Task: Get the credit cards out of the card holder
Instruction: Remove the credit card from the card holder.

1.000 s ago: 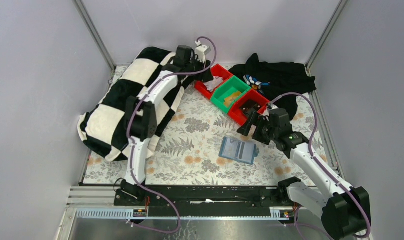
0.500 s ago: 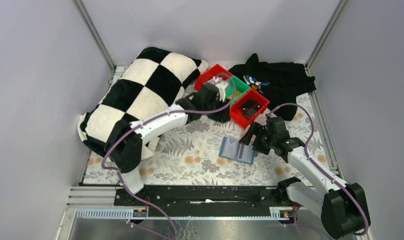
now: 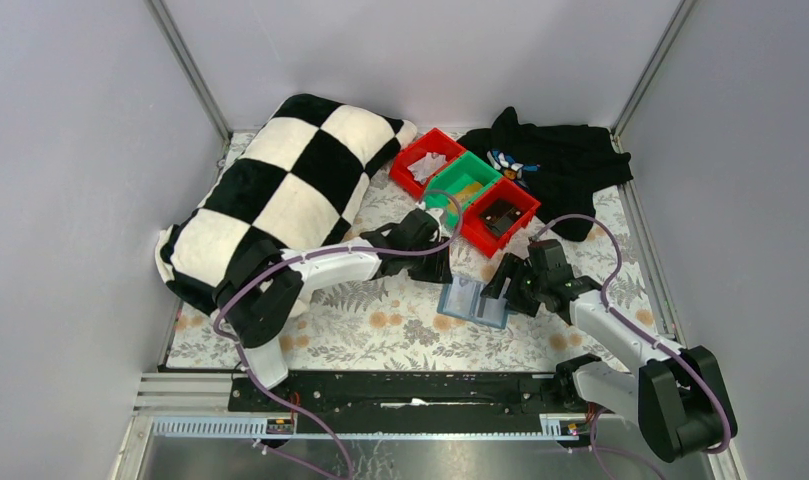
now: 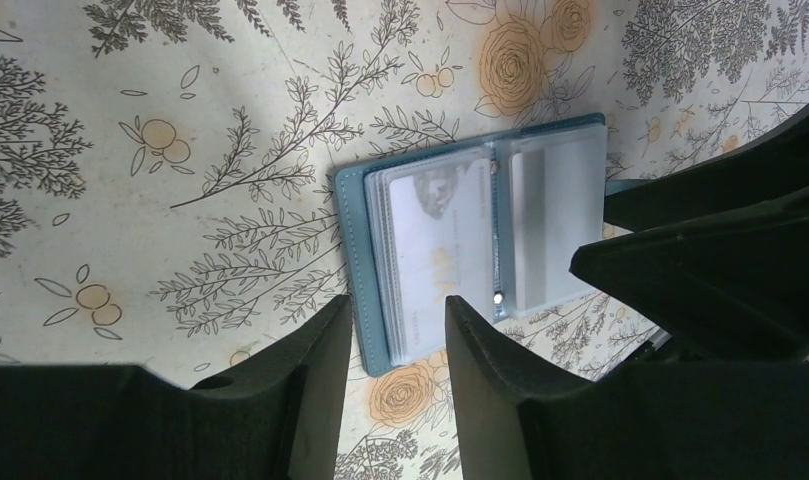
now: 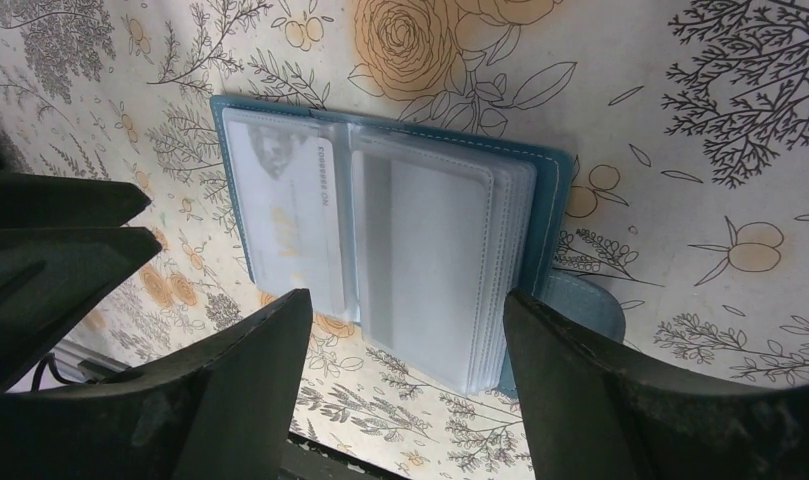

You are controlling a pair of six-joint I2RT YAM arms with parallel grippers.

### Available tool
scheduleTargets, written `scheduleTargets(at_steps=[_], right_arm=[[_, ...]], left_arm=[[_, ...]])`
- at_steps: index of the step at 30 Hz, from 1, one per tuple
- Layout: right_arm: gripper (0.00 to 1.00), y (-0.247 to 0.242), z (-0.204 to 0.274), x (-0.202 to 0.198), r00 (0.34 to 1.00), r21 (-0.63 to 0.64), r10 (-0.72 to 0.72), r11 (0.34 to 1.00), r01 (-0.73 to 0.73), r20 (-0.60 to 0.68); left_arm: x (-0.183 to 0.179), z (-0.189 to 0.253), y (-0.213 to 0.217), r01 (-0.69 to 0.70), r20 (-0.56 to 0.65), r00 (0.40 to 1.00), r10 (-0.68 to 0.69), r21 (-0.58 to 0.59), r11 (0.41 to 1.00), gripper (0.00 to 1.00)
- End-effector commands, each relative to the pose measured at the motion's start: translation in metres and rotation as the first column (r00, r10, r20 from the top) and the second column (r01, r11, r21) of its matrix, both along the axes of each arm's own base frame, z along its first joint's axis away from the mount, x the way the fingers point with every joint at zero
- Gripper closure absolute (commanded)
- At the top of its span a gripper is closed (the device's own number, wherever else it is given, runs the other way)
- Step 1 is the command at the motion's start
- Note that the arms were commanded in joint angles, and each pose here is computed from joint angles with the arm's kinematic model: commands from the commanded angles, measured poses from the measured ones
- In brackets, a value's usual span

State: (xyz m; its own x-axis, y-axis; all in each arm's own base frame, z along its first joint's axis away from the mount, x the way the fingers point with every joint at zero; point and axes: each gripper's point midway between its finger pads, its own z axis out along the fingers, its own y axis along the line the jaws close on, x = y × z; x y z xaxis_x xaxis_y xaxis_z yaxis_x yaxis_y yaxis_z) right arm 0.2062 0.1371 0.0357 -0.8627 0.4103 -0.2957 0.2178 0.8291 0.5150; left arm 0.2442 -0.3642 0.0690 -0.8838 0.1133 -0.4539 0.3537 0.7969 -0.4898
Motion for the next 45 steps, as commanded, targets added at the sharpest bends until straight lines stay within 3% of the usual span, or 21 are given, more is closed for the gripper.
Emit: scheduleTargets(at_steps=[1, 16, 25, 45], right_arm=[[0.24, 0.002, 0.006, 0.01, 0.999, 0.022, -0.01, 1.0, 0.009, 0.049], [0.23, 0.002, 0.021, 0.012, 0.994, 0.041, -0.026, 0.999, 0.021, 0.106], [0.23, 0.01, 0.01, 0.008, 0.998, 0.07, 0.003, 0.998, -0.007, 0.06], [0.28, 0.028, 0.029, 0.012, 0.992, 0.167, 0.056, 0.983, -0.075, 0.117]], left_arm=[[0.006, -0.004, -0.012, -0.006, 0.012, 1.0, 0.007, -0.054, 0.999, 0.57], [0.0, -0.047, 0.001, -0.031, -0.02, 0.999, 0.031, 0.01, 0.999, 0.58], [-0.003, -0.051, 0.002, -0.021, -0.03, 0.999, 0.022, 0.012, 1.0, 0.58], [-0.006, -0.054, -0.001, -0.001, -0.045, 0.999, 0.001, 0.003, 1.0, 0.58]])
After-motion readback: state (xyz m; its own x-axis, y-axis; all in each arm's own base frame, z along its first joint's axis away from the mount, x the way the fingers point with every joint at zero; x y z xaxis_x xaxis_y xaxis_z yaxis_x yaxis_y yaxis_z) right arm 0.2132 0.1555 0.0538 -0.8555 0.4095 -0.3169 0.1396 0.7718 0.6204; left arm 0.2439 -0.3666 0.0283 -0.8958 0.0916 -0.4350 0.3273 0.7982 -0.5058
